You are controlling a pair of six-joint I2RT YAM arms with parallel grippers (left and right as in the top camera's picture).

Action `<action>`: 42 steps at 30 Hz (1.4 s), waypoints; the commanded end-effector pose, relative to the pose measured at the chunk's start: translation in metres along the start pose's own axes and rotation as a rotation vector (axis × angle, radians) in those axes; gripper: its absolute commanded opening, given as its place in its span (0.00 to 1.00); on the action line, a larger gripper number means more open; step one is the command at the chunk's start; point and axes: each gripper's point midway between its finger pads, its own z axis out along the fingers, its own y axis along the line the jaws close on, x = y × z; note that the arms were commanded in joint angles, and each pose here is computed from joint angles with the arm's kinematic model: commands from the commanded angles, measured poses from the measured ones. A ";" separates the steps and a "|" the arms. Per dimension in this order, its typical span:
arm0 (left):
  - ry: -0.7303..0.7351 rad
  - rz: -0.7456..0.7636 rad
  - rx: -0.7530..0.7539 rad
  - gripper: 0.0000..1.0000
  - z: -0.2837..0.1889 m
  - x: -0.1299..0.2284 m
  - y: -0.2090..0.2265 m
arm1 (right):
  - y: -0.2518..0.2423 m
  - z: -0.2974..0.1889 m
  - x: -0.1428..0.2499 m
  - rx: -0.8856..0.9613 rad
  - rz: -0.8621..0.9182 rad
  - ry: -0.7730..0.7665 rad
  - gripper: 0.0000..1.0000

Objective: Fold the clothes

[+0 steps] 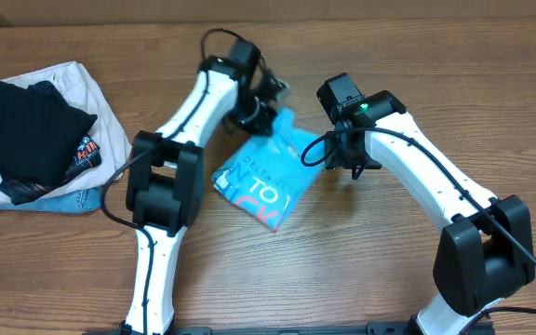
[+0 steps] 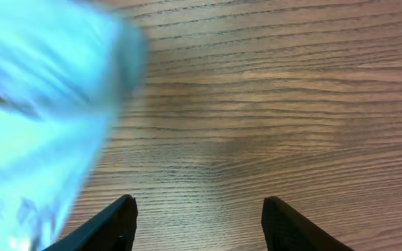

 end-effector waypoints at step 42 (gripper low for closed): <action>-0.004 -0.481 0.104 0.41 0.000 0.047 0.073 | -0.001 -0.005 -0.006 -0.002 0.012 -0.026 0.61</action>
